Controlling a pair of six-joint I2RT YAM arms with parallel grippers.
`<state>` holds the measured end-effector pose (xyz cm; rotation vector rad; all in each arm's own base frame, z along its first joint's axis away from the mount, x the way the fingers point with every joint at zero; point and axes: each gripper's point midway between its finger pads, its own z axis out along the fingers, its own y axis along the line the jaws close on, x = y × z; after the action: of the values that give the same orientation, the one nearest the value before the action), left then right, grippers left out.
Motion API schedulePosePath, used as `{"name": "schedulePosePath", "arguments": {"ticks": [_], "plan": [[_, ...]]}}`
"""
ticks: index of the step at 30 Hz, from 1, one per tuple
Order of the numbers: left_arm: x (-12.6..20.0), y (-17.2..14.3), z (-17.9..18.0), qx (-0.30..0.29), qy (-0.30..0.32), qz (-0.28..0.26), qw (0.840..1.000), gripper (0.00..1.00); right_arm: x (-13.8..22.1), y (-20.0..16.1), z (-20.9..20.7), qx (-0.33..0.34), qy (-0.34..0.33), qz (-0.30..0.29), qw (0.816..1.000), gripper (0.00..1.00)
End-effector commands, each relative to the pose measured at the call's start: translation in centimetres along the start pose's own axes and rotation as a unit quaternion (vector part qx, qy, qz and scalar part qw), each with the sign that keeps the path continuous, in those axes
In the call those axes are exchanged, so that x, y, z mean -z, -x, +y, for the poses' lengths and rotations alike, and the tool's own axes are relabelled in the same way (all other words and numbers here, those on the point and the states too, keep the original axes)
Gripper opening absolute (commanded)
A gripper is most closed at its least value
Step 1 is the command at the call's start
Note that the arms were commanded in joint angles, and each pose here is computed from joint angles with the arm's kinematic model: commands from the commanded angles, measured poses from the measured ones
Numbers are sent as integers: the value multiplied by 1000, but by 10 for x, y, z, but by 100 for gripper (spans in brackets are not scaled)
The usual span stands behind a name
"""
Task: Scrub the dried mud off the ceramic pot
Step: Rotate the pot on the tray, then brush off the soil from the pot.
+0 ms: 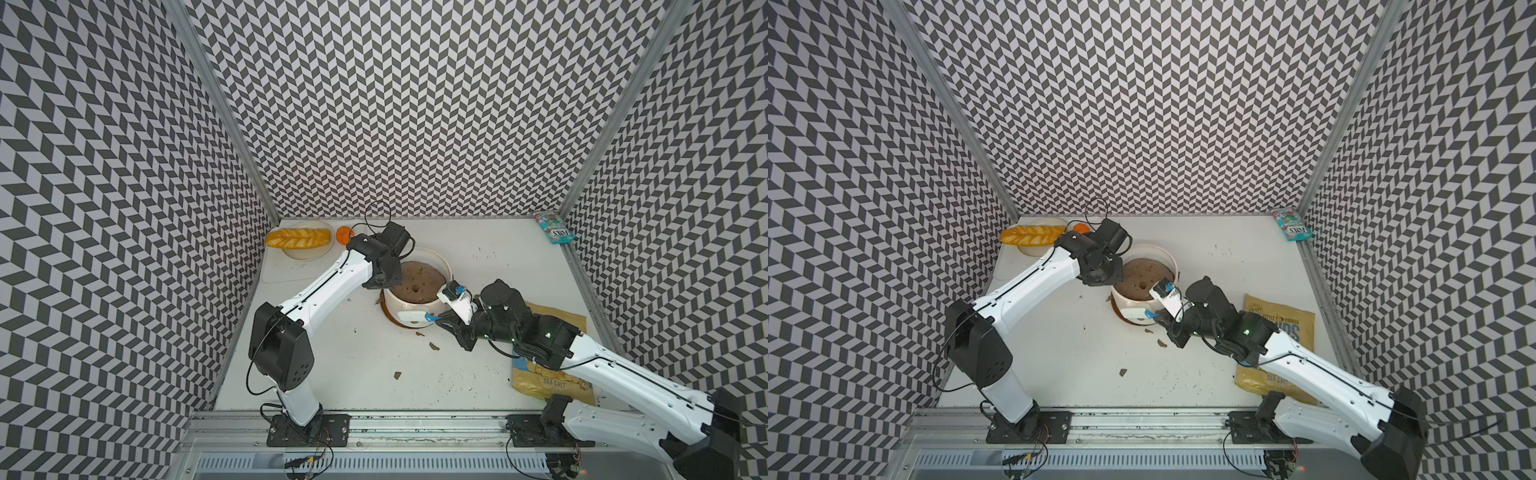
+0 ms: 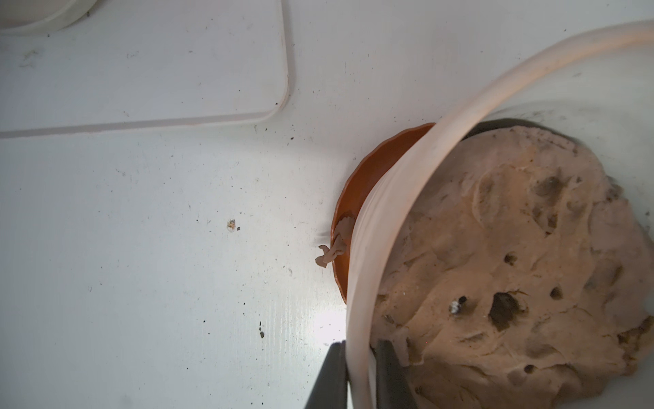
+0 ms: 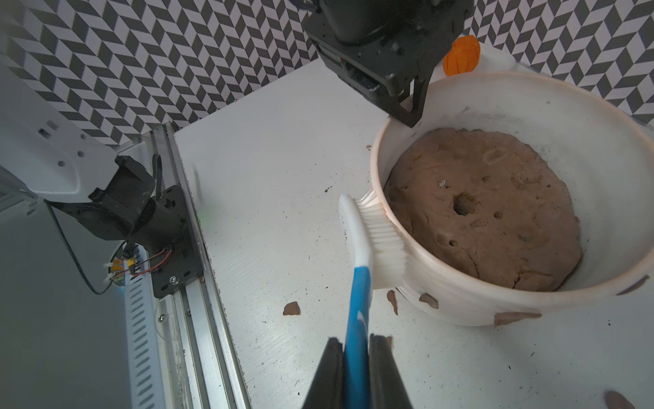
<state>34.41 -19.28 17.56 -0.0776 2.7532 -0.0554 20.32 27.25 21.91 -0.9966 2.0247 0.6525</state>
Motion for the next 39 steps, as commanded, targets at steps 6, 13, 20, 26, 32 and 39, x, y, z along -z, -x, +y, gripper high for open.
{"name": "schedulePosePath", "arguments": {"ticks": [6, 13, 20, 26, 32, 39], "plan": [[-7, 1, 3, -43, 0, 20, 999, 15, 10, -16, -39, 4, -99, 41, 994, 0], [-11, 4, 2, -48, -3, 21, 999, 15, 22, -9, 36, 63, 76, 23, 995, 0], [-14, 7, -2, -60, -11, 23, 998, 15, 10, 11, 43, 65, 73, -5, 995, 0], [-14, 12, -3, -66, -16, 18, 998, 14, -25, 18, 25, 56, 21, -2, 998, 0], [-16, 13, -2, -72, -17, 21, 997, 14, -51, 1, -2, 49, -54, 50, 996, 0], [-21, 15, 0, -73, -19, 21, 997, 13, -45, -22, -29, 34, -129, 88, 987, 0]]}}
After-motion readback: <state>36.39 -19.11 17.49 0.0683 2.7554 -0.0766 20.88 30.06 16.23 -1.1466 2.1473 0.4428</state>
